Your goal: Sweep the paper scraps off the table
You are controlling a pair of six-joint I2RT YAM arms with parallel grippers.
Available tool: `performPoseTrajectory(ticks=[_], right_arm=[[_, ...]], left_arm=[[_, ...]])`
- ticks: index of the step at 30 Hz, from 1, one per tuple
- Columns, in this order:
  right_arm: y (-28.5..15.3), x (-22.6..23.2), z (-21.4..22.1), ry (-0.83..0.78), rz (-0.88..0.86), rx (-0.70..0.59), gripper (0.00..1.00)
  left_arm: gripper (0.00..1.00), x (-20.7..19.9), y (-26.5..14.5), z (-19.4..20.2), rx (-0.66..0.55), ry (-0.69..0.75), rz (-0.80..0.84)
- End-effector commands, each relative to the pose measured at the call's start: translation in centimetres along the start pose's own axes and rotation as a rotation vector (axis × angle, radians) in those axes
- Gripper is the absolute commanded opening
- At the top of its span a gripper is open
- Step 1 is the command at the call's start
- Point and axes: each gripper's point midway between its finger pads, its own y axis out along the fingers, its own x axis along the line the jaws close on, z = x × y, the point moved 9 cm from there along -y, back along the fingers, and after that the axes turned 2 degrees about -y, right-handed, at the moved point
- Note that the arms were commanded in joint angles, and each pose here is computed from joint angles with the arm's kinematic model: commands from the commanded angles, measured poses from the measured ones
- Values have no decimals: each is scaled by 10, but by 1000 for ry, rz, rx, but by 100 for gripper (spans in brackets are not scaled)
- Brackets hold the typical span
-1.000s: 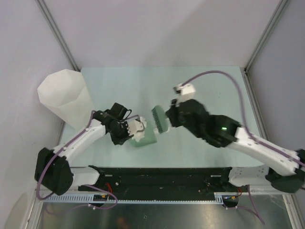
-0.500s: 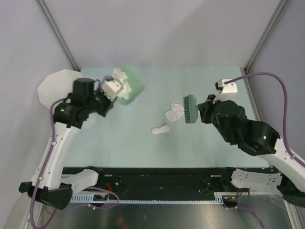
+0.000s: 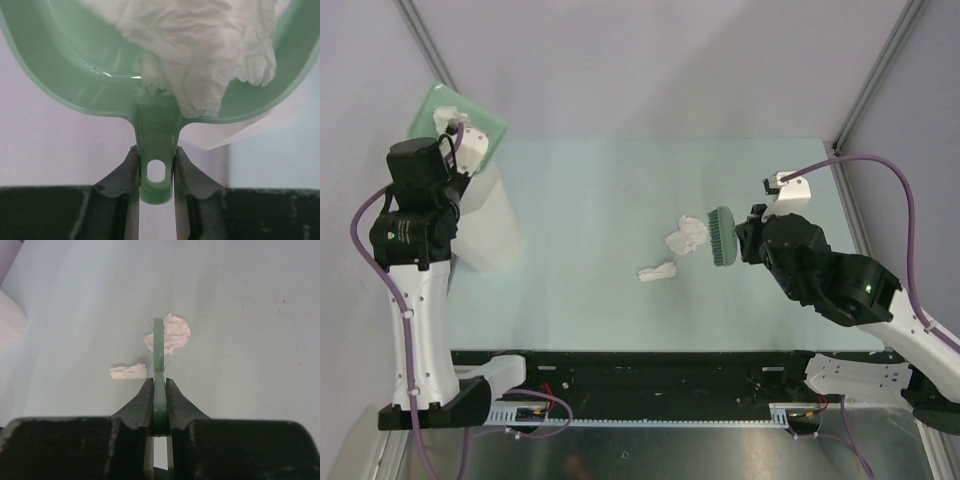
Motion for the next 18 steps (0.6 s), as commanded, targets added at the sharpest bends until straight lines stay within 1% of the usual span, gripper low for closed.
performPoseTrajectory(ticks=[1, 3, 4, 6, 7, 9, 10, 13, 15, 18], right_arm=[[2, 1, -1, 1, -5, -17, 0], [4, 3, 0, -2, -11, -14, 0], [4, 4, 0, 0, -21, -12, 0], [6, 6, 2, -4, -29, -6, 0], [6, 6, 3, -7, -32, -1, 0], [6, 6, 3, -3, -37, -1, 0], [6, 6, 4, -8, -35, 2, 0], [5, 5, 4, -6, -39, -2, 0], [5, 5, 4, -10, -39, -3, 0], [4, 5, 4, -8, -45, -5, 0]], left_arm=[[0, 41, -10, 9, 240, 250, -260], [0, 47, -7, 5, 291, 309, -293], [0, 52, -8, 4, 341, 369, -318], [0, 56, -5, 3, 400, 437, -335], [0, 60, -7, 4, 463, 499, -357], [0, 61, -4, 5, 528, 570, -359], [1, 61, -3, 6, 562, 643, -346], [3, 58, -1, 12, 672, 780, -325], [5, 58, 0, 13, 721, 835, -326], [6, 63, 1, 6, 743, 851, -349]])
